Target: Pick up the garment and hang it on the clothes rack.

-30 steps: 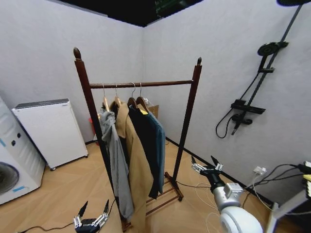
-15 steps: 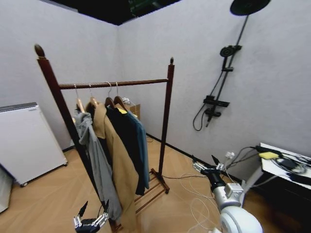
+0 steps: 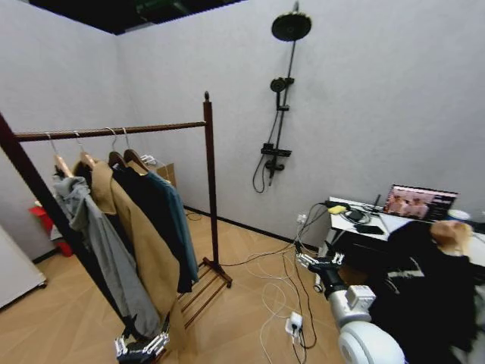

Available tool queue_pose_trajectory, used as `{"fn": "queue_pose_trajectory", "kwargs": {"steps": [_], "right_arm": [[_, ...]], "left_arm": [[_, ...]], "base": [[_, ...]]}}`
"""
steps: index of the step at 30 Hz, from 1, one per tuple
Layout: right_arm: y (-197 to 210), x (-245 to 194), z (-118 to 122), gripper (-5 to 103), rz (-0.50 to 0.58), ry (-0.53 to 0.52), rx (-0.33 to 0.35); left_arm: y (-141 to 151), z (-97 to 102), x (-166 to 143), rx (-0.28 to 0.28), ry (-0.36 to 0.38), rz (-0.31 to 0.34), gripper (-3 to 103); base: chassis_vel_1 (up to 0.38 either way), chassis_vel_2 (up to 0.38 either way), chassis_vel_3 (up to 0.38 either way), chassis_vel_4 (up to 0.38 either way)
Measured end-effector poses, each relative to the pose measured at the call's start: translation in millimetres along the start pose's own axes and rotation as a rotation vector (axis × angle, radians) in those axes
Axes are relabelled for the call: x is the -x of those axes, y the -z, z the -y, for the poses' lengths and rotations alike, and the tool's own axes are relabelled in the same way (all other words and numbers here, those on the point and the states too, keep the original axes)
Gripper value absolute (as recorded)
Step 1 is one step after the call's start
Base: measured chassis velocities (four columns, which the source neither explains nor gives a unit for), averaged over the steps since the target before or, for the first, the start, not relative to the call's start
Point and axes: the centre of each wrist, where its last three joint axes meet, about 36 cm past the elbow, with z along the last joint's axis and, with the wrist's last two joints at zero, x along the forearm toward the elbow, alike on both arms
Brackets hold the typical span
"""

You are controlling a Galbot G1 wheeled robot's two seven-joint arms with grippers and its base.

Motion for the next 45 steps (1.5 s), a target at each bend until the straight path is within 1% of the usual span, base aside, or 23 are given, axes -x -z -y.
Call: {"fn": "queue_pose_trajectory", "kwargs": {"steps": [45], "right_arm": [[-13.8,4.2,-4.1,100,0.009,0.019,0.011]], "left_arm": [[0.0,0.0,0.0,0.0,0.0,0.0,100]], "base": [[0.057,-0.312,-0.311,0.057]]}}
